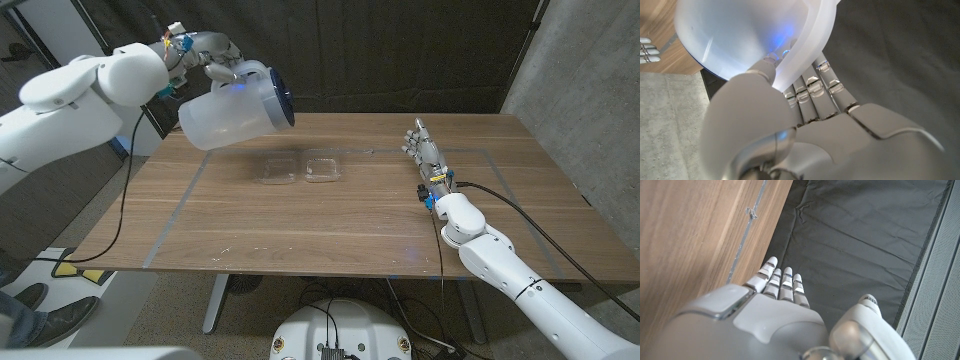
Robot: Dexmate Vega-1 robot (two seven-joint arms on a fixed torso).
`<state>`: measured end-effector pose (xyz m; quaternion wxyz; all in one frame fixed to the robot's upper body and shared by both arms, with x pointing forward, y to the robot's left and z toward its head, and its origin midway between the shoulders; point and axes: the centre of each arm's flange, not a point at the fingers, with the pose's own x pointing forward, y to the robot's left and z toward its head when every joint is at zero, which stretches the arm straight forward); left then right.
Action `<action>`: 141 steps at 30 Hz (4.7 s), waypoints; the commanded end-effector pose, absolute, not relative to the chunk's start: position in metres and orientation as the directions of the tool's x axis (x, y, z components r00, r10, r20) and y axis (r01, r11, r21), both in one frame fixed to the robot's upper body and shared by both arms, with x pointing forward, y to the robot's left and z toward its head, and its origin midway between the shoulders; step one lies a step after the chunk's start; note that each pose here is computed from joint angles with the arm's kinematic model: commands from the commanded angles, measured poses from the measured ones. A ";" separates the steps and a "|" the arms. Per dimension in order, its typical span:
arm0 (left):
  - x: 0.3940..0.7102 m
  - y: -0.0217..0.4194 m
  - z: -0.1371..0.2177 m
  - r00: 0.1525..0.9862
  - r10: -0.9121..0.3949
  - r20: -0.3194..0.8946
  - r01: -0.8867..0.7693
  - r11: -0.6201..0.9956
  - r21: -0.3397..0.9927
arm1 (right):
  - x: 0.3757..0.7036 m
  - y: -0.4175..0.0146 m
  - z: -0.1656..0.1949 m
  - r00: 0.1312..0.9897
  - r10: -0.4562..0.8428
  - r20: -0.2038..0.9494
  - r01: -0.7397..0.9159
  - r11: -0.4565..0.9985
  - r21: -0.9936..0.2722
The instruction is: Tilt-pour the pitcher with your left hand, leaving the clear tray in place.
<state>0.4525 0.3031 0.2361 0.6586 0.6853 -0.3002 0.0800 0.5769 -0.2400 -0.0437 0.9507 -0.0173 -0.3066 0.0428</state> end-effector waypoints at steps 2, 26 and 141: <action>0.461 0.277 0.252 0.815 -0.351 0.461 -0.507 -0.047 0.861 | 0.571 -0.245 -0.048 0.809 0.067 0.584 -0.051 0.998 -0.044; 0.479 0.234 0.265 0.840 -0.407 0.359 -0.467 -0.205 0.860 | 0.562 -0.251 -0.049 0.805 0.040 0.591 -0.025 0.999 -0.033; 0.476 0.297 0.208 0.648 -0.278 0.709 -0.477 0.577 0.663 | 0.582 -0.262 -0.040 0.776 0.132 0.617 -0.146 0.989 -0.028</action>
